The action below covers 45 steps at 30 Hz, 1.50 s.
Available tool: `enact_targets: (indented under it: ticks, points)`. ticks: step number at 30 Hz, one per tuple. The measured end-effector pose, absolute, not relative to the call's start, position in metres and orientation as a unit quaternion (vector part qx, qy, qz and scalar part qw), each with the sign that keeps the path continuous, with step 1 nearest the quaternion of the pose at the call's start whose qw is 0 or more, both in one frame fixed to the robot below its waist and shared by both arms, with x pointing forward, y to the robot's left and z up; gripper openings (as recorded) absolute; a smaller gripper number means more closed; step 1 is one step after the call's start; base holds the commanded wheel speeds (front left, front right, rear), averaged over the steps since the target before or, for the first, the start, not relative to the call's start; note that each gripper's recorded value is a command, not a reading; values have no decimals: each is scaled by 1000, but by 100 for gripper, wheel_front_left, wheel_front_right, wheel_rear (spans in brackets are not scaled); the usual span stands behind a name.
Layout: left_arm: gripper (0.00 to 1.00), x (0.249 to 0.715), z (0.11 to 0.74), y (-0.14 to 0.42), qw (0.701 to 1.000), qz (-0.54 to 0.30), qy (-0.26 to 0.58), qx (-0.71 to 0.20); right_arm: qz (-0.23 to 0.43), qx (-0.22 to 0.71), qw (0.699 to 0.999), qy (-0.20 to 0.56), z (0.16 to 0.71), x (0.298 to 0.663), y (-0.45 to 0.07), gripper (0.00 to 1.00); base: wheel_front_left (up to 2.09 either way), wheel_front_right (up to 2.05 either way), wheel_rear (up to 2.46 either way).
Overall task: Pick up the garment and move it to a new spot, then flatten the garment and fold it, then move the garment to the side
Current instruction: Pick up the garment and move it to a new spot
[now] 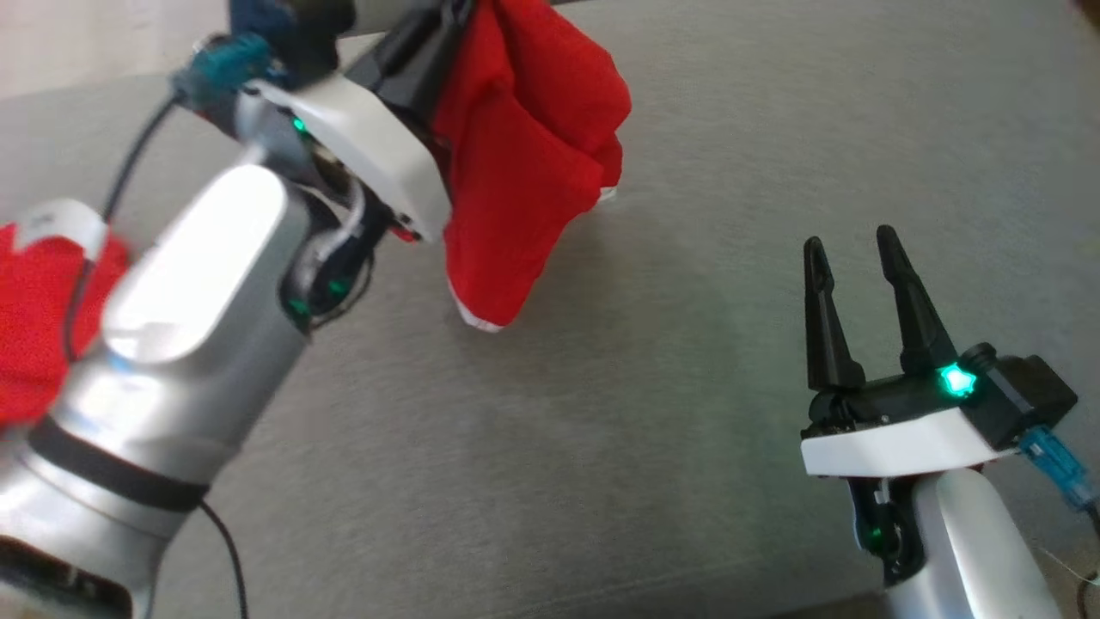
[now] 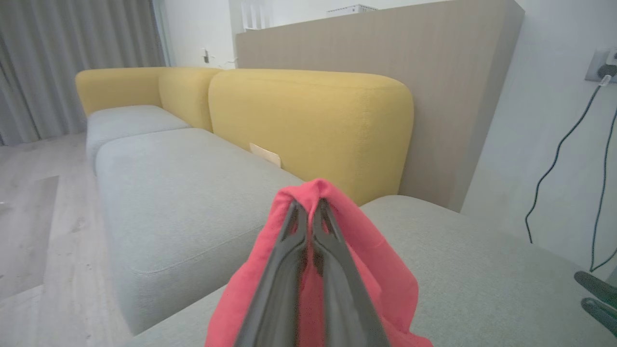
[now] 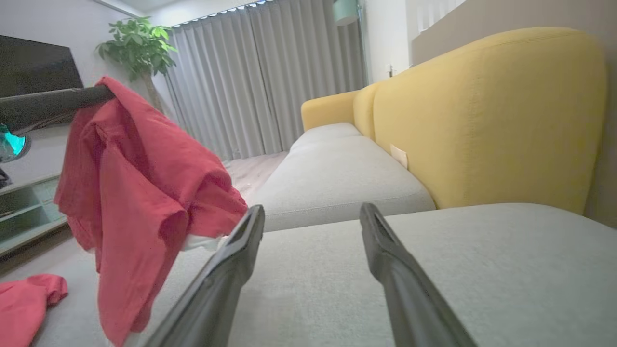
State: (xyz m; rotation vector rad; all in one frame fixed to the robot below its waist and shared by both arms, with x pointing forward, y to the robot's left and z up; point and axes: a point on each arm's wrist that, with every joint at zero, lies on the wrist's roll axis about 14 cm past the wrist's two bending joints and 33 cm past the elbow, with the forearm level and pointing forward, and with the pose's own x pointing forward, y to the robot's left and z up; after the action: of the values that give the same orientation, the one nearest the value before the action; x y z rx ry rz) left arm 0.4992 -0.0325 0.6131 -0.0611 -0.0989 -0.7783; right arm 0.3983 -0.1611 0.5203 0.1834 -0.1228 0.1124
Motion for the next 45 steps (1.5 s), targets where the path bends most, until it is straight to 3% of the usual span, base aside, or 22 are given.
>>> enact_targets:
  ticks: [5, 11, 12, 13, 20, 29, 38, 45]
  points:
    - [0, 495, 597, -80, 907, -417, -31, -54, 33, 90, 993, -65, 524, 384, -176, 100, 0, 0, 0]
    - [0, 505, 562, -98, 907, -420, 5, -45, 15, 91, 994, -63, 524, 376, -186, 100, 0, 0, 0]
    - [28, 506, 552, -99, 907, -419, 15, -36, 13, 91, 994, -61, 522, 375, -187, 100, 0, 0, 0]
    - [100, 507, 541, -99, 907, -420, 26, -25, 11, 90, 994, -58, 520, 375, -188, 100, 0, 0, 0]
    - [100, 515, 525, -75, 920, -391, 29, -16, 25, 94, 994, -55, 517, 382, -180, 100, 0, 0, 0]
    - [100, 506, 553, -22, 939, -344, -26, -9, 65, 86, 992, -62, 521, 396, -156, 100, 0, 0, 0]
    - [100, 459, 548, 55, 967, -254, -31, -1, 112, 88, 988, -61, 522, 397, -123, 100, 0, 0, 0]
    - [100, 396, 520, 101, 984, -177, -5, -21, 134, 80, 985, -67, 528, 387, -108, 100, 0, 0, 0]
